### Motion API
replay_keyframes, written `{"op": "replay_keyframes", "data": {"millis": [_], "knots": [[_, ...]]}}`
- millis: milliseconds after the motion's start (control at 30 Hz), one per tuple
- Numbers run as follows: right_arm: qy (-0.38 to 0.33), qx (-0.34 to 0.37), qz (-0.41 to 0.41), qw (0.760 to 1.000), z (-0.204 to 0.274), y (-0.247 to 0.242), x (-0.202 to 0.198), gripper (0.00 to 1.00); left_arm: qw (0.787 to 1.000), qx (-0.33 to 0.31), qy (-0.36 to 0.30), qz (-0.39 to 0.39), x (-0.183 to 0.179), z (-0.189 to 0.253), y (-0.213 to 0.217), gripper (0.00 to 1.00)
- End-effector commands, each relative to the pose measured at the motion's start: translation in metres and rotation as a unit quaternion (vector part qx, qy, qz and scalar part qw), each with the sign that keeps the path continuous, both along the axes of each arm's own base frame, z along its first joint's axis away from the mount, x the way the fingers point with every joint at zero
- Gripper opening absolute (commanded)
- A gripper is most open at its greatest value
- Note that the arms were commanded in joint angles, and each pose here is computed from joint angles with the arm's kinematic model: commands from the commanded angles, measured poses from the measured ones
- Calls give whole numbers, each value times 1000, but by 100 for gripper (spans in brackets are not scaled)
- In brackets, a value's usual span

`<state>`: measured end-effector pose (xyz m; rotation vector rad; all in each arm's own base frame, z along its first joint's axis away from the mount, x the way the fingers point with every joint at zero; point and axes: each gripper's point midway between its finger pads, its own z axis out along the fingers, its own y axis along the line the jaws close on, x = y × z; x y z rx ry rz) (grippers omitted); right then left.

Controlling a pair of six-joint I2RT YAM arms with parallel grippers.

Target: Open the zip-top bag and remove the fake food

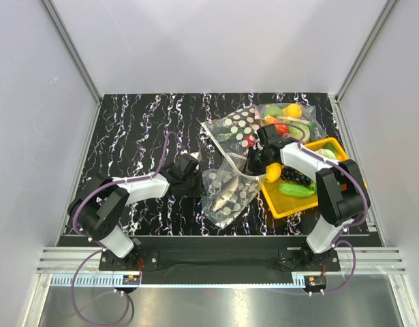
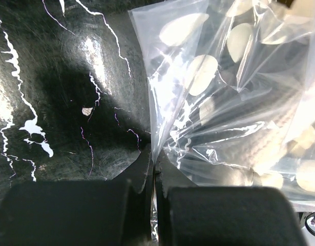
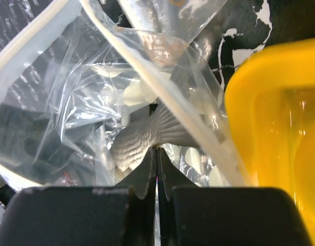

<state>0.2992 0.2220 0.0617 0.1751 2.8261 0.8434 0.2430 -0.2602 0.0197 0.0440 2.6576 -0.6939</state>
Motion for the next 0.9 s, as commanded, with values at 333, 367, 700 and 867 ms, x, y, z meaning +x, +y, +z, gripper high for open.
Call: {"op": "replay_keyframes", "data": {"millis": [333, 367, 700, 867], "knots": [[-143, 60, -10, 988, 124, 5, 19, 0, 1000, 7, -2, 1, 6, -3, -1, 0], [-142, 67, -10, 988, 127, 7, 19, 0, 1000, 8, -1, 1, 5, -3, -1, 0], [-201, 121, -11, 972, 179, 16, 28, 0, 1000, 7, -4, -2, 7, -1, -2, 0], [-195, 126, -3, 973, 167, 22, 37, 0, 999, -15, -39, -20, 11, 25, -18, 0]]}}
